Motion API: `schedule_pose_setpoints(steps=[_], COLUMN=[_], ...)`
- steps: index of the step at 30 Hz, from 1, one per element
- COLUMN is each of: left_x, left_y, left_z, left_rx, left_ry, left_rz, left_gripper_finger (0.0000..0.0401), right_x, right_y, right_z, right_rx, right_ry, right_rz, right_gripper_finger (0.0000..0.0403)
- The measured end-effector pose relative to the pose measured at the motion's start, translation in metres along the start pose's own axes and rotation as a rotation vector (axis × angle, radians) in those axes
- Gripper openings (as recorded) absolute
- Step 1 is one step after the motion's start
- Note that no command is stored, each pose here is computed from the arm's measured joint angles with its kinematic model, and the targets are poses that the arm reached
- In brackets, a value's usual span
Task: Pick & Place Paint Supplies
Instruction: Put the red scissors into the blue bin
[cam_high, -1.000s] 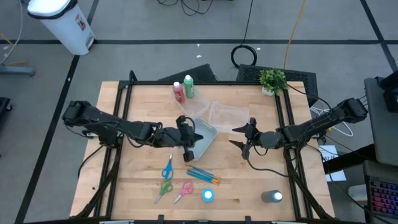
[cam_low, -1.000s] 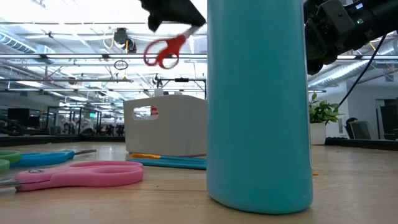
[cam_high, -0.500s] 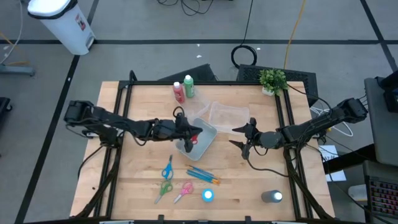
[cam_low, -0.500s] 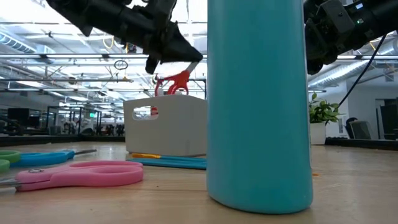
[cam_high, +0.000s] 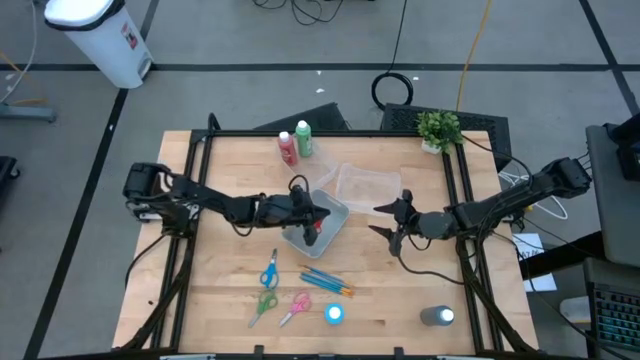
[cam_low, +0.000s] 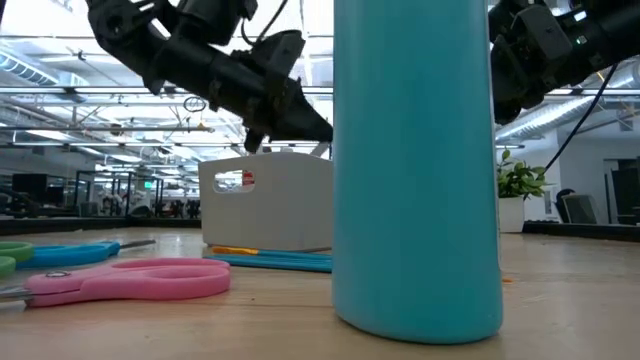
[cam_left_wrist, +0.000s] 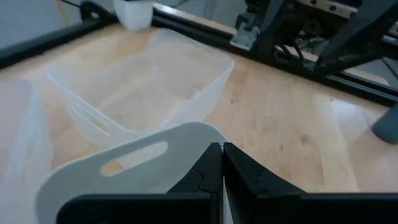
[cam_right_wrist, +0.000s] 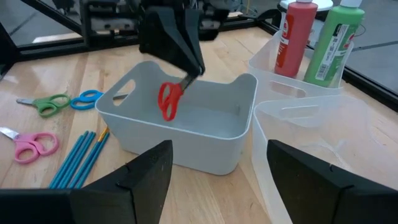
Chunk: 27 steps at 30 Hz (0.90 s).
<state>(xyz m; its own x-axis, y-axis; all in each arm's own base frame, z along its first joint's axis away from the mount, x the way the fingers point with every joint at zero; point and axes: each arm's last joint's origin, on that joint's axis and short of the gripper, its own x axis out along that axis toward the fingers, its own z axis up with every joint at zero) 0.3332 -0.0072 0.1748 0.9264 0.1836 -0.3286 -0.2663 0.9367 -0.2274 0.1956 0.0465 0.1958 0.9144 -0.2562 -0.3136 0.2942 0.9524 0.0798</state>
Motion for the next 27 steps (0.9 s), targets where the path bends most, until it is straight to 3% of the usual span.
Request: schedule_pose_setpoints(steps=[8, 27], left_x=[0.0036, 0.0034], left_y=[0.0079, 0.0085], left_z=[-0.0012, -0.0045], left_rx=[-0.04, -0.023], left_ry=[0.042, 0.074], left_rz=[-0.053, -0.044], left_gripper_finger=[0.0018, 0.0026], right_x=[-0.0008, -0.0008], right_y=[-0.0036, -0.0035], right_z=[-0.0097, -0.009], right_rx=[0.017, 0.019], right_ry=[-0.043, -0.054], right_rz=[0.011, 0.014], right_gripper_finger=[0.0251, 0.0251])
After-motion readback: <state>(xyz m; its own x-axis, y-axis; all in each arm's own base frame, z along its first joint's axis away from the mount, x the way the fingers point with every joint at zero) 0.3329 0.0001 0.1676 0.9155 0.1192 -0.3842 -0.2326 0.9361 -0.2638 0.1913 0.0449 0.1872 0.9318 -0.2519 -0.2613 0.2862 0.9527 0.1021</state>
